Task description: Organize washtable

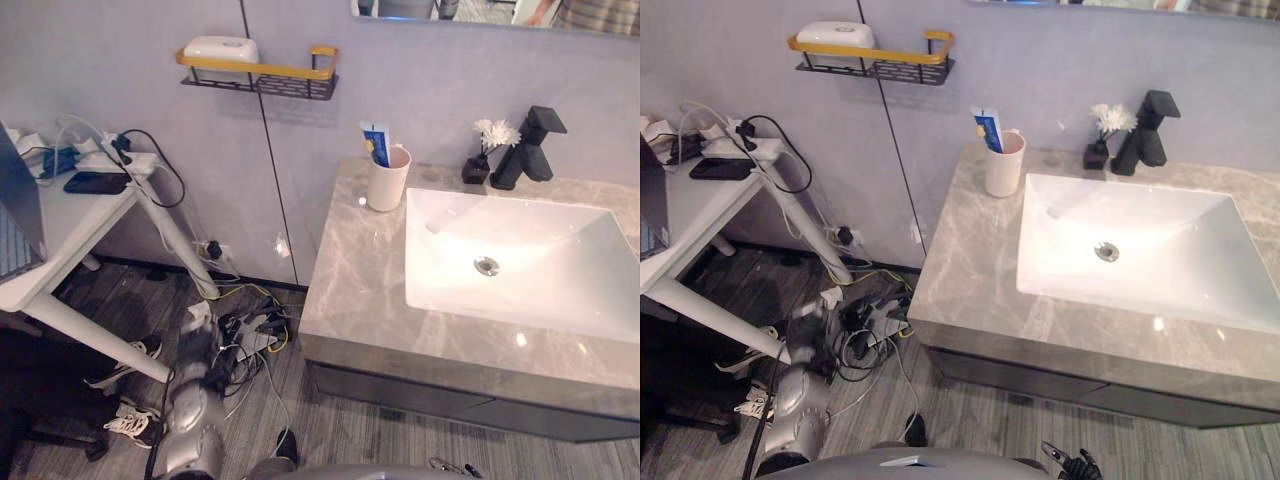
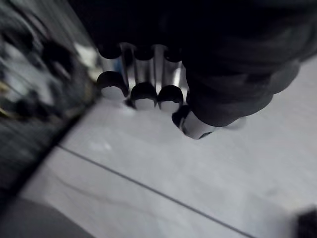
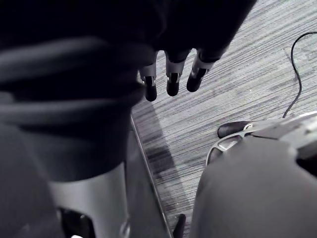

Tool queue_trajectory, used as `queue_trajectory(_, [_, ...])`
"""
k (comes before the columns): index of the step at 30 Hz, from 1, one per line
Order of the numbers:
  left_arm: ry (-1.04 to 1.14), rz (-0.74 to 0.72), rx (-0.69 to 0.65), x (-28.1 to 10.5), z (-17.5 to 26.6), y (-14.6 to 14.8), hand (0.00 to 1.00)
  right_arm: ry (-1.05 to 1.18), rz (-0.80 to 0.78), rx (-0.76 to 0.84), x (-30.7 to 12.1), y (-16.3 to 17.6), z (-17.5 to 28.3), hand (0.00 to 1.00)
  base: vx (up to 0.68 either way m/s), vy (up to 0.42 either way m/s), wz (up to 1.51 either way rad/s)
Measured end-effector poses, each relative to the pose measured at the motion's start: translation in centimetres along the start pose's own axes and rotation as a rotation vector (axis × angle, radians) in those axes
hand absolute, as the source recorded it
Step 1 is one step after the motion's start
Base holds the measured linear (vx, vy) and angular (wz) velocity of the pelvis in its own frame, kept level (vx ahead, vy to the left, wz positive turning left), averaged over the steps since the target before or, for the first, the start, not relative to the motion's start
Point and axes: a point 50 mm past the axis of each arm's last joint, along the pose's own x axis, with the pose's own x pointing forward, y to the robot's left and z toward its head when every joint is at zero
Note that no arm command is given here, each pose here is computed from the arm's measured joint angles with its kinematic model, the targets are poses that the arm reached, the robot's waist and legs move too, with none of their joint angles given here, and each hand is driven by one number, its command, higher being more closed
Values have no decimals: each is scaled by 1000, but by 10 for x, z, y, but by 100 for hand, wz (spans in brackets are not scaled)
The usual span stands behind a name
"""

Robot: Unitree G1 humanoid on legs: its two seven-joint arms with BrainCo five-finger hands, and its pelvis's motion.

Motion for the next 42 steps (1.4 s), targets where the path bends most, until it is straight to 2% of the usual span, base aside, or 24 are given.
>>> queue_trajectory(3, [268, 88, 143, -19, -55, 31, 100, 10, 8, 11, 0, 5, -2, 0, 35, 10, -11])
queue_trajectory(6, [456, 119, 224, -38, -89, 48, 100, 11, 18, 16, 0, 9, -1, 0, 39, 26, -26])
queue_trajectory(7, [493, 140, 208, -41, -95, 52, 0, 19, 21, 18, 1, 11, -2, 0, 9, 20, -31])
queue_trajectory(15, [604, 62, 207, -43, -106, 50, 0, 42, 22, 27, 2, 9, -3, 0, 0, 11, -14])
queue_trajectory(25, [645, -79, 420, -35, -105, 37, 0, 55, 59, 11, 3, 15, -1, 0, 43, 7, -4])
queue_trajectory(39, [633, -89, 446, -33, -104, 34, 0, 30, 110, -146, 4, 21, 6, 0, -12, 7, 14])
queue_trajectory(42, [587, -71, 428, -24, -96, 29, 0, -16, 120, -177, 7, 27, 23, 0, -122, -3, 57])
